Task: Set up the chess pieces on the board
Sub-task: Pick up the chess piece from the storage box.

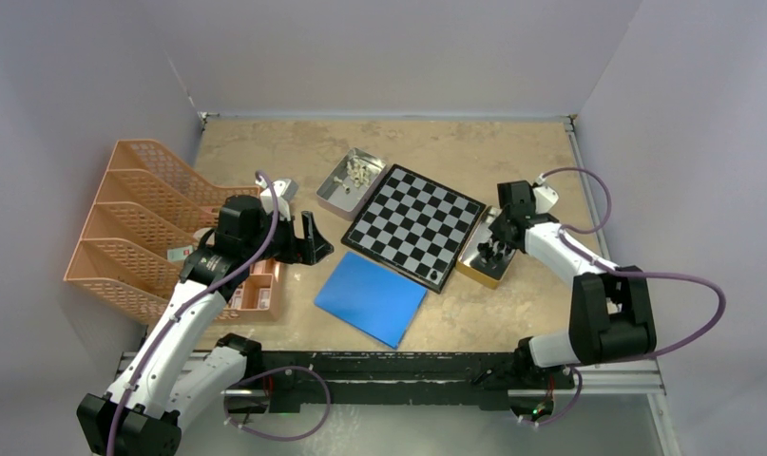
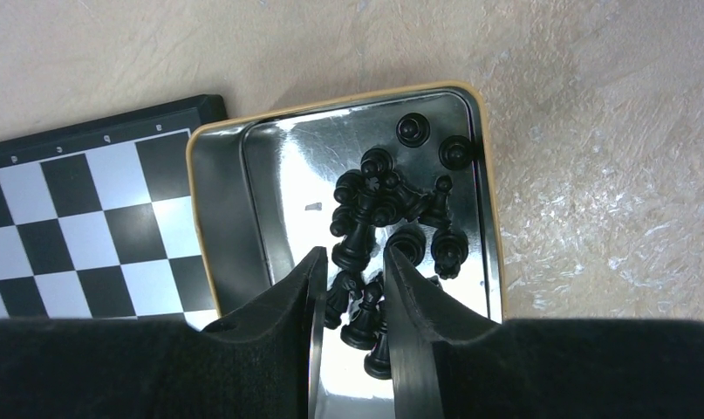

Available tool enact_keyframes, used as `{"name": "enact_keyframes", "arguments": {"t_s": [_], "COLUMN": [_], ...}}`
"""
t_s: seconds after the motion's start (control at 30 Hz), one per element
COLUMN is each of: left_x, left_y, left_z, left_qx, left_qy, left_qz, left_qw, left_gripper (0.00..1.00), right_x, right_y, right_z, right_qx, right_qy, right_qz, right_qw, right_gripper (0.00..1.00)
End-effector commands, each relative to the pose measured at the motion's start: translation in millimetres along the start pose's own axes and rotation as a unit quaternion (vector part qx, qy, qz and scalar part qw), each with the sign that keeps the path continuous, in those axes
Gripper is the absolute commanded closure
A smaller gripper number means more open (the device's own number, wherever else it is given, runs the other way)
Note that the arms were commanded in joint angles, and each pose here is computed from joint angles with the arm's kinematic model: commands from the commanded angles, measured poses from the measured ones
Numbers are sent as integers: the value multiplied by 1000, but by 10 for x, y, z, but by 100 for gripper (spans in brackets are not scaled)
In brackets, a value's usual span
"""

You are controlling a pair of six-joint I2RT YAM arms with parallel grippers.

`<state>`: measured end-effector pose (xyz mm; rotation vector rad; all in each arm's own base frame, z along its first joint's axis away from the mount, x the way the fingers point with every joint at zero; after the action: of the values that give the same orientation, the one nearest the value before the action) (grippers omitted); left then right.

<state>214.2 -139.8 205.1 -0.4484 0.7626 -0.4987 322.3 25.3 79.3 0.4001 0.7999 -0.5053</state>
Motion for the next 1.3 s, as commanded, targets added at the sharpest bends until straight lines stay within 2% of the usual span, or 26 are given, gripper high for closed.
{"name": "enact_keyframes", "arguments": {"t_s": [0.0, 0.83, 1.1, 1.27], "left_x": [-5, -16, -22, -30], "left_y": [-62, -72, -75, -75], "left_z": [63, 70, 73, 77], "left_qx": [9, 11, 11, 11], "left_qy": [-12, -15, -16, -18], "left_qz": [-13, -15, -14, -14], "left_qw": [1000, 1000, 1000, 1000], "left_gripper": [19, 19, 19, 19], "right_x": [50, 77, -1, -295], "right_y": [-37, -109, -77, 63], "right_z": [-24, -180, -113, 232], "right_qx": [-1, -16, -21, -37], "right_qy": [7, 29, 19, -19], "right_qz": [-15, -17, -3, 34], "right_qw": [1000, 999, 1000, 999], "right_gripper": [67, 68, 82, 88]}}
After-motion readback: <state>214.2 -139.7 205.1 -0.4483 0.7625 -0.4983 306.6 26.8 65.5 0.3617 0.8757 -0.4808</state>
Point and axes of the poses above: each gripper's point midway between its finger pads, its own x axis out along the fingers, its own y axis along the line the jaws close on, z = x × y, the point moved 2 cm from there along -x, back along the fingers, and after that the axes turned 7 degrees about -x, right-handed, at the moved point
